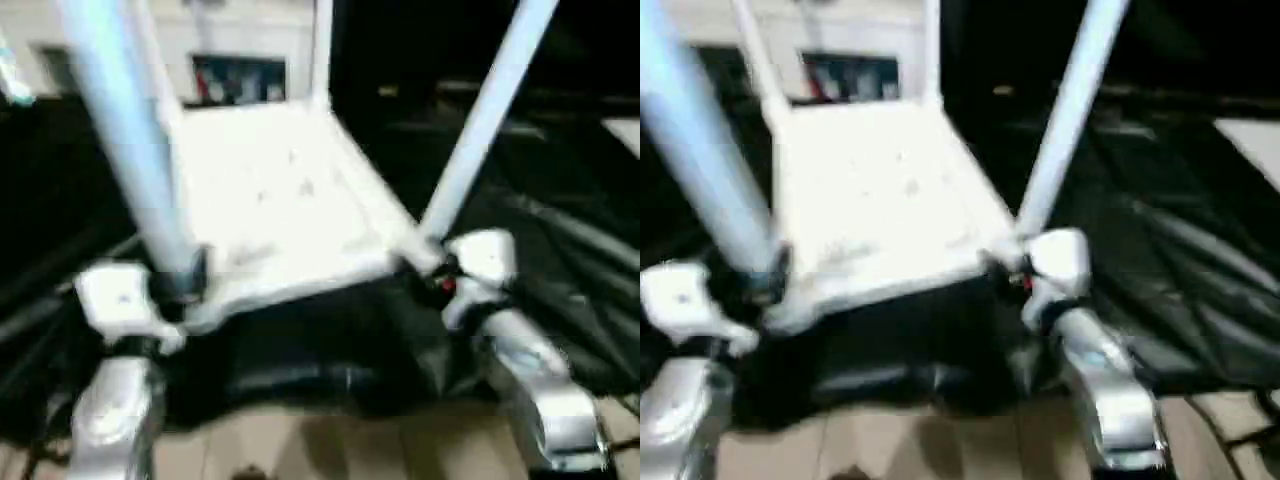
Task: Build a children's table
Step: Rotate table base
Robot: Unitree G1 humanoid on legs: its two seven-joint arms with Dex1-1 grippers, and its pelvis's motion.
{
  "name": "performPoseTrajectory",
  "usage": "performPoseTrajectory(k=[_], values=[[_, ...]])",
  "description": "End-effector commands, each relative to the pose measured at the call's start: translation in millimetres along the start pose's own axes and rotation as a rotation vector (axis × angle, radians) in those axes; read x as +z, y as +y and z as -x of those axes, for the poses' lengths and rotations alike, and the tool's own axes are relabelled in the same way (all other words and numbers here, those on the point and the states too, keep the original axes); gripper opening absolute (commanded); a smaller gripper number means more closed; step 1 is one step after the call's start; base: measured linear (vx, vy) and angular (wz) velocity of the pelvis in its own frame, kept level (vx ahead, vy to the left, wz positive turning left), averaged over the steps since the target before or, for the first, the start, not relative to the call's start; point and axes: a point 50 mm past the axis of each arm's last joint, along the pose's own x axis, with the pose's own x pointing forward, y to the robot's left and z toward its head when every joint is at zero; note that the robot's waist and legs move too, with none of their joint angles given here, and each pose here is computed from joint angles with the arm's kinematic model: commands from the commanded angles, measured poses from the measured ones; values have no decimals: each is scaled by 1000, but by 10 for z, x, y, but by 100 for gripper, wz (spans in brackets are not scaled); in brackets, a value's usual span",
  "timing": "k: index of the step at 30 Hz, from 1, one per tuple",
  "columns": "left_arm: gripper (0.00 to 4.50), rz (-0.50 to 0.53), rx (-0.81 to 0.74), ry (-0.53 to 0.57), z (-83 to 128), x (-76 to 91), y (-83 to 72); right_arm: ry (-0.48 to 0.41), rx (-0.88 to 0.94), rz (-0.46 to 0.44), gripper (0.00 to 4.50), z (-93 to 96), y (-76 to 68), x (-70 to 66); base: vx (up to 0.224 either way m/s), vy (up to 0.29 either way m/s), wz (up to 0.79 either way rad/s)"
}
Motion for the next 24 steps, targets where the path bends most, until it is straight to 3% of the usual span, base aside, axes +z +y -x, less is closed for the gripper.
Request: performPoseTrajectory(k=[1,10,14,16,19,20,21,24], values=[[448,28,14,10,15,-21,8,-3,1,3,316,36,-38,15,63,21,-4],[448,76,-124,-4,111,-34,-92,-3,49,2,316,-32,-22,24,-42,-41,2],[448,78,-274,52,256,-132,-129,37,187,31,316,-149,47,10,0,0,0],[448,76,-307,72,322,-165,-101,50,221,60,316,-217,39,9,0,0,0],[448,42,-221,94,368,-219,57,51,201,84,316,-376,-64,50,0,0,0],[448,35,-133,97,396,-253,202,57,168,91,316,-489,-166,95,0,0,0],[448,37,-107,95,407,-261,247,59,157,91,316,-522,-200,110,0,0,0],[448,43,-86,96,432,-271,297,65,137,104,316,-563,-257,129,0,0,0]])
